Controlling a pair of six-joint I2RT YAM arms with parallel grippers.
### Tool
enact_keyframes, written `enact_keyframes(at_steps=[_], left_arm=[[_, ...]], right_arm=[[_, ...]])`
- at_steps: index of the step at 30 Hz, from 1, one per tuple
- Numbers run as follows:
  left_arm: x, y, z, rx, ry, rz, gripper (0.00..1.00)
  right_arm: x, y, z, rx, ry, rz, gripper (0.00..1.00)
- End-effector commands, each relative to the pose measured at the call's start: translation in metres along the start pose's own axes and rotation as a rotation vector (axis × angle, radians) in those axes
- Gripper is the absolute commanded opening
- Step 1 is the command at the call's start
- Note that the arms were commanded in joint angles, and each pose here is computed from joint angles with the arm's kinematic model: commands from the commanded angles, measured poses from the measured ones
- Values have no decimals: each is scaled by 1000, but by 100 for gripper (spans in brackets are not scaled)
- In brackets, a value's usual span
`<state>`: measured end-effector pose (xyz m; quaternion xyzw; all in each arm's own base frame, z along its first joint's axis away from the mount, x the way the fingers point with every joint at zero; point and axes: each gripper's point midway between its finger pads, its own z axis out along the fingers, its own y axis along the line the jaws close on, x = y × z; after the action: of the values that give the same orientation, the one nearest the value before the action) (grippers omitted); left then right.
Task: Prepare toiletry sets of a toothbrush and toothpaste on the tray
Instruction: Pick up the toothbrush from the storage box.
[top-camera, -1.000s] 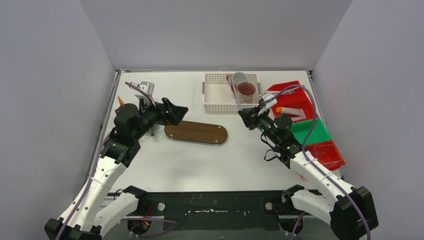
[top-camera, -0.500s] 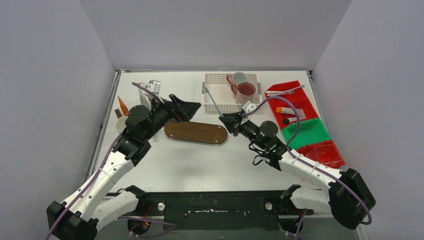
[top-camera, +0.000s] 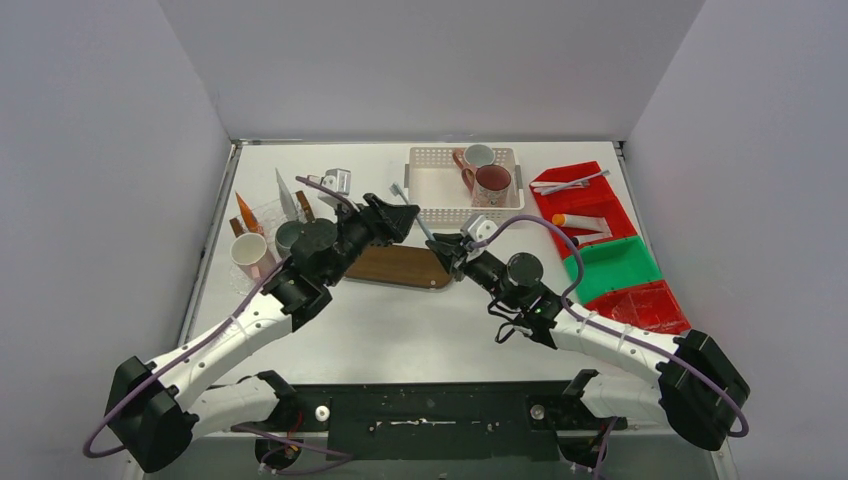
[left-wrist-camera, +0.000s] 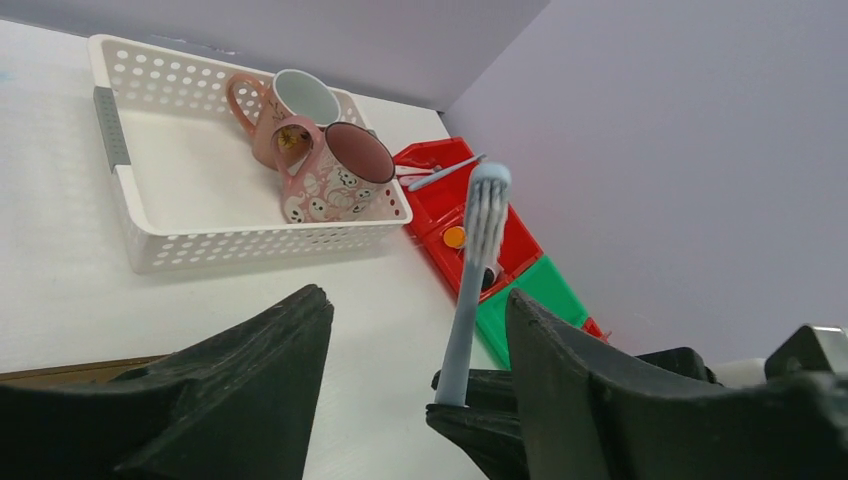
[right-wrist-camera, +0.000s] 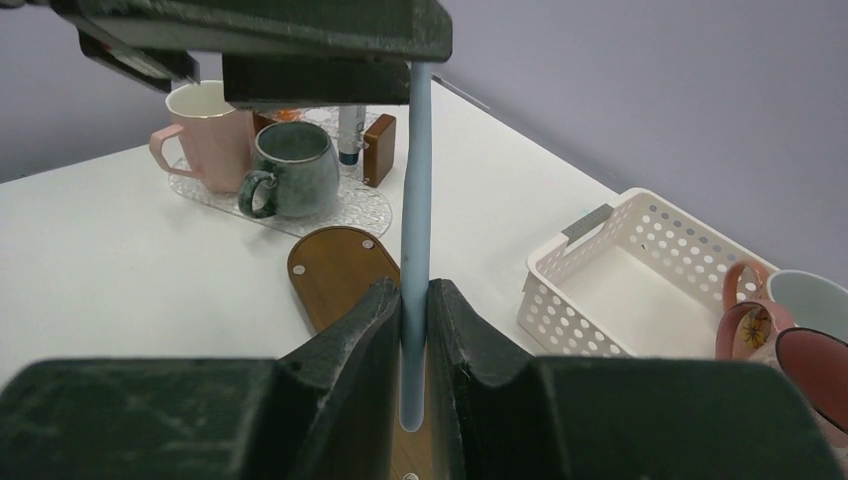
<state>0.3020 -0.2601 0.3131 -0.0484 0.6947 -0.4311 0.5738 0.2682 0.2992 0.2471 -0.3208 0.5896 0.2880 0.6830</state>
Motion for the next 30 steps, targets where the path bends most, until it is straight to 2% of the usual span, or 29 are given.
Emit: enact_keyframes(at_steps=[1, 5, 9, 14, 17, 19, 21, 28, 30], left_arm=[[-14, -7, 7, 6, -115, 19, 55], [-6, -15, 10, 32, -114, 14, 39], [0, -22, 13, 53, -104, 21, 33], [2, -22, 15, 57, -107, 21, 16], [0, -22, 13, 54, -118, 26, 1], [-3, -21, 12, 51, -131, 34, 0], [-8, -21, 10, 42, -147, 46, 0], [-32, -7, -3, -39, -229, 134, 0], [-41, 1, -8, -76, -255, 159, 0]], right_arm=[[-35, -9, 5, 52, -129, -35, 0], [-32, -10, 4, 62, -127, -38, 0], [-32, -11, 4, 68, -127, -45, 0], [-30, -10, 5, 68, -127, -43, 0], [-27, -10, 4, 70, -124, -44, 0], [-26, -10, 4, 74, -123, -43, 0], [-25, -11, 4, 77, -129, -35, 7], [-30, -14, -3, 104, -153, 7, 50], [-33, -18, -7, 127, -168, 20, 59]])
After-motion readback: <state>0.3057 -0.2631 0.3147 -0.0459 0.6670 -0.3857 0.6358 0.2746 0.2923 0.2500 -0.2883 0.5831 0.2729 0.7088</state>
